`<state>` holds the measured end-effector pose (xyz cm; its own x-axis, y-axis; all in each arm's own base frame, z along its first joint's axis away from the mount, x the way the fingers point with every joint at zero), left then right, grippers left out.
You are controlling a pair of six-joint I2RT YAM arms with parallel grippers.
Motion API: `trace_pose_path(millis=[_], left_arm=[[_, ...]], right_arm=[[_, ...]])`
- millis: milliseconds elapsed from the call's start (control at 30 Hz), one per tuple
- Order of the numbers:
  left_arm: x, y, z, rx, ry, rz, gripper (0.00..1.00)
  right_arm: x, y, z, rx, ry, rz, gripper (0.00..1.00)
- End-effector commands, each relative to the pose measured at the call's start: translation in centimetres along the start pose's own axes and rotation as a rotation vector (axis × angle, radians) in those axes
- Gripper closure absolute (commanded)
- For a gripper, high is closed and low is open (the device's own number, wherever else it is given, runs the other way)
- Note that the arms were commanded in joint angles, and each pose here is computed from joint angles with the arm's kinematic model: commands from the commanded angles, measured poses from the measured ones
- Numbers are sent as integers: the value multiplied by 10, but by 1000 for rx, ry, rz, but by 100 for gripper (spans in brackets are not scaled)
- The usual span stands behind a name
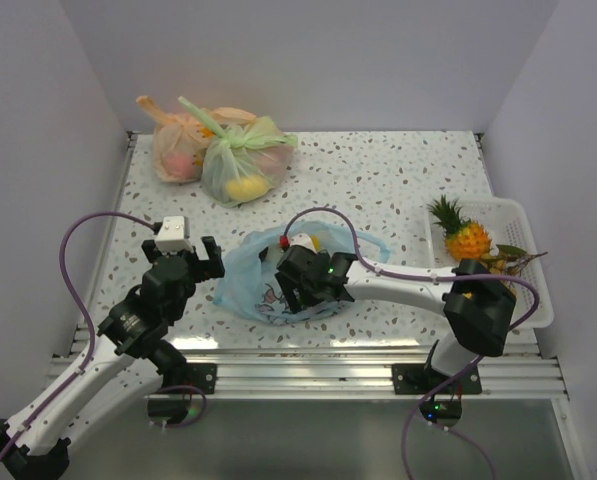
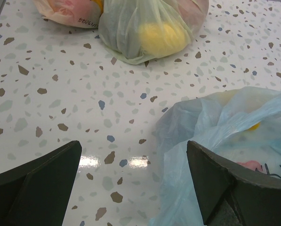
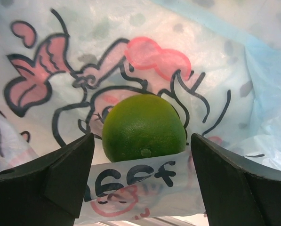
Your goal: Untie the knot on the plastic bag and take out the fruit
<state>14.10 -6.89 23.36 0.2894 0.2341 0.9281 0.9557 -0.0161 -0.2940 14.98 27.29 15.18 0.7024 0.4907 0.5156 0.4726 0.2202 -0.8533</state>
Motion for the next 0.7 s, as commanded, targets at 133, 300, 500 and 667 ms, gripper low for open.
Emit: trace_pose_path(millis=[133,300,500,667], left_arm=[[6,2,-2,-12,-7,-40,0],[5,2,-2,-10,-6,-38,0],[5,2,-2,-8,-5,-37,0],[5,2,-2,-8,-5,-37,0]], right_arm=[[-17,-5,-3,11,48,60,9],[-26,5,1,36,54,91,8],[-21,19,9,70,45,58,11],[-8,25,15,89,63,-30,17]])
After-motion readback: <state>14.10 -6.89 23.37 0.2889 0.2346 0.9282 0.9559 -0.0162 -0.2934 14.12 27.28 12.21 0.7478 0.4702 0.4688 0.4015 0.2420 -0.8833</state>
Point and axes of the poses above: each gripper's point midway between its finger pads, its own y axis out along the fingers, its own z axis along the line the jaws close on, x = y × z, the point moved 10 cm from there along -y, back along the fingers, and after that the axes turned 6 degrees about -y, right-handed, at the moved point
